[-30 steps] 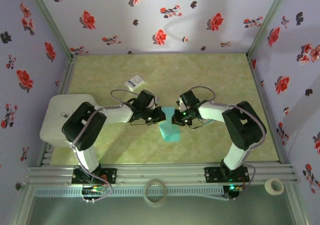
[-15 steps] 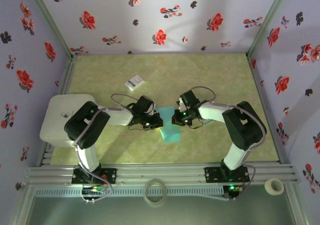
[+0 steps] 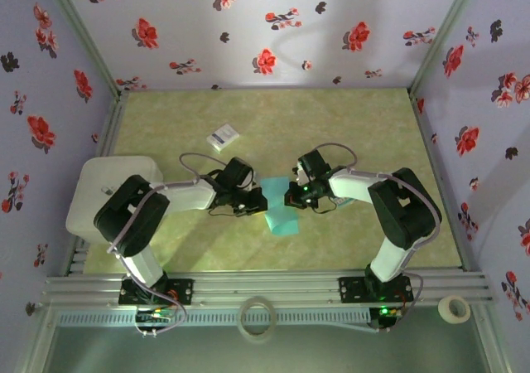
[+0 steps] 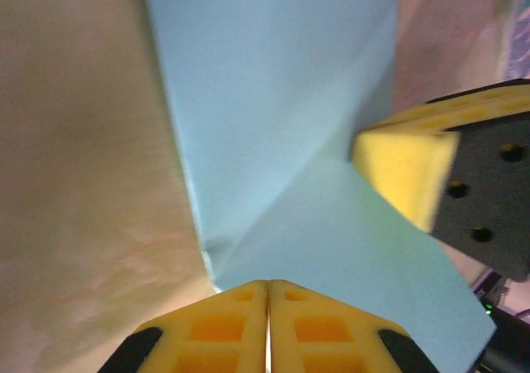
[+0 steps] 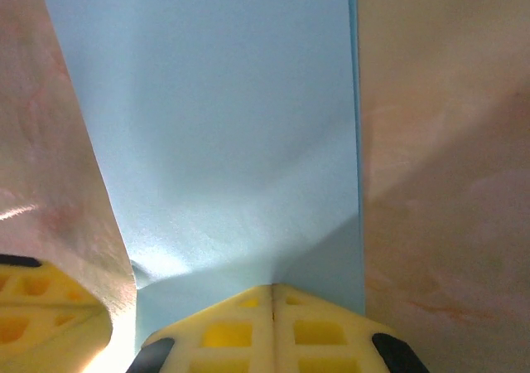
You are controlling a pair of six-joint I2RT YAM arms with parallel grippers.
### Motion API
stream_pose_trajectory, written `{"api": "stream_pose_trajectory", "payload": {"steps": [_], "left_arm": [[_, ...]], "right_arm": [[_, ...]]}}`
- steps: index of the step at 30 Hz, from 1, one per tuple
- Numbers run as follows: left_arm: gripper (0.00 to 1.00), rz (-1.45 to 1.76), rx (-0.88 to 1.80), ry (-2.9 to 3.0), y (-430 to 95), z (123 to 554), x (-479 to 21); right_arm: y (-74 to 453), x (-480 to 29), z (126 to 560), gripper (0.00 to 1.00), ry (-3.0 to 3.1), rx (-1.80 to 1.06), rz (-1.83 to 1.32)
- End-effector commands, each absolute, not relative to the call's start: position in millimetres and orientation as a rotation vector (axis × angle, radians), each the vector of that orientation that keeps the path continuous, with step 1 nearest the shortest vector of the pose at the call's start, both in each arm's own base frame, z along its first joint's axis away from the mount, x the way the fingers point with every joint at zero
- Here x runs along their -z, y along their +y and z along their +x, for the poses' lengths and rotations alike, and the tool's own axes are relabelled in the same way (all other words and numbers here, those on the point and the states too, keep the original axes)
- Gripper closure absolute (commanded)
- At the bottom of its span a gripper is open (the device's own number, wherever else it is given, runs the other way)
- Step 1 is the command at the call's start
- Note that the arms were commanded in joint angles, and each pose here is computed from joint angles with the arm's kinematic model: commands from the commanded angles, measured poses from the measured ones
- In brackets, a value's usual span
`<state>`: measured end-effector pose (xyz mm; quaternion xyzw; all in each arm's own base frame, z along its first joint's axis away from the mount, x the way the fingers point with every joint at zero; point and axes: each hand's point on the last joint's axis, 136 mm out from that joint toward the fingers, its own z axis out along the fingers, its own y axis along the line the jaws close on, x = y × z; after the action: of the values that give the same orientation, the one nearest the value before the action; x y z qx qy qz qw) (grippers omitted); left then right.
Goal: Fold a paper plane with a square sheet of paper (pick it up from the middle)
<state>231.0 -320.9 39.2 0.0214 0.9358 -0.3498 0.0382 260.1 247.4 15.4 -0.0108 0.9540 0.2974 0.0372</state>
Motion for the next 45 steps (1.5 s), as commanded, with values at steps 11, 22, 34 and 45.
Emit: {"api": "stream_pose_trajectory", "payload": {"steps": [11, 22, 34, 45], "left_arm": [[0.9, 0.055, 1.114, 2.915, -335.0, 217.5, -20.8], [0.9, 0.105, 0.956, 2.986, -303.0, 193.3, 3.3], [0.89, 0.103, 1.082, 2.792, -342.4, 225.3, -60.6], [0.89, 0.067, 1.078, 2.891, -336.8, 198.5, -14.4]], "right_arm": [[214.0, 15.0, 236.4, 1.0, 3.07, -0.696, 0.071], [213.5, 17.6, 235.7, 1.0, 3.08, -0.687, 0.064], [212.8, 16.2, 235.6, 1.0, 3.071, -0.688, 0.068], [212.6, 17.6, 235.0, 1.0, 3.075, -0.688, 0.072]]}}
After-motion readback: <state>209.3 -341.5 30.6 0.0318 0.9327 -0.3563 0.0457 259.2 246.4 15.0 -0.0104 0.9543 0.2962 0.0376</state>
